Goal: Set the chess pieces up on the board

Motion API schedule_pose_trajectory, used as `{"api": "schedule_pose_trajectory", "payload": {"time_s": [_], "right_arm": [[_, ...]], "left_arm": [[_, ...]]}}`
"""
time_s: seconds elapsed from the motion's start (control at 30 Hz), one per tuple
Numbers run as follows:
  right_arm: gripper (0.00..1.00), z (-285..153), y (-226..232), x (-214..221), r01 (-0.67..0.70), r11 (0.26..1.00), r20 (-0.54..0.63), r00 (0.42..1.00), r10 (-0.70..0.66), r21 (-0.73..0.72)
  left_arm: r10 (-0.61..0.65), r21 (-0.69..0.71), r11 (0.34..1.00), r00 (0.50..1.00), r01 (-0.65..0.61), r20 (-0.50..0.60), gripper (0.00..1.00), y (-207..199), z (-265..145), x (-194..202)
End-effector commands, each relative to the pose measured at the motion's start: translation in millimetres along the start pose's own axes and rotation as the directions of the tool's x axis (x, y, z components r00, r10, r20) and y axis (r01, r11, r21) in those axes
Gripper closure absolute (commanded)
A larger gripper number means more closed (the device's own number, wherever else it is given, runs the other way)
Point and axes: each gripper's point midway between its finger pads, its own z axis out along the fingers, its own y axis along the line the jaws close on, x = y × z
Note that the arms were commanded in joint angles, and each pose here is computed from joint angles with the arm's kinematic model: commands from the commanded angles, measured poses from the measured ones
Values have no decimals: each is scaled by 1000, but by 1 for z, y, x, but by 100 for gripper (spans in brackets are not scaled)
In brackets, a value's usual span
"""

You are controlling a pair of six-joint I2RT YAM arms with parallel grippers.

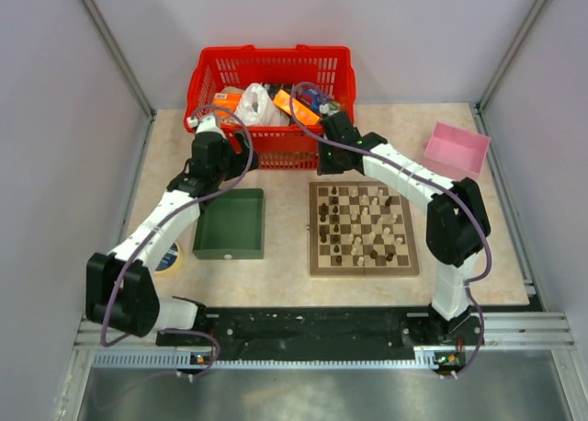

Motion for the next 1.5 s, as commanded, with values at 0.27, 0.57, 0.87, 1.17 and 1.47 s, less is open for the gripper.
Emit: {"api": "schedule_pose_trajectory", "payload": {"time_s": [0.27,0.57,0.87,1.17,1.47], "right_arm": [[82,-71,13,-28,-17,999,118,993,22,-46],[82,-69,4,0,-59,997,73,995,62,-47],[82,-40,13,9,-72,995,42,996,75,-76],[82,-3,11,20,-37,999,0,999,37,-33],[82,22,4,22,-8,1000,-16,1000,8,17]], "left_arm": [[26,423,906,1000,-29,13,6,-100,59,-29],[-25,492,870,999,37,-31,7,-129,100,-36],[-44,493,867,995,80,-85,9,-129,102,-16],[-13,442,896,998,42,-69,8,-107,77,-5],[2,433,901,999,20,-50,7,-97,55,-1]]}}
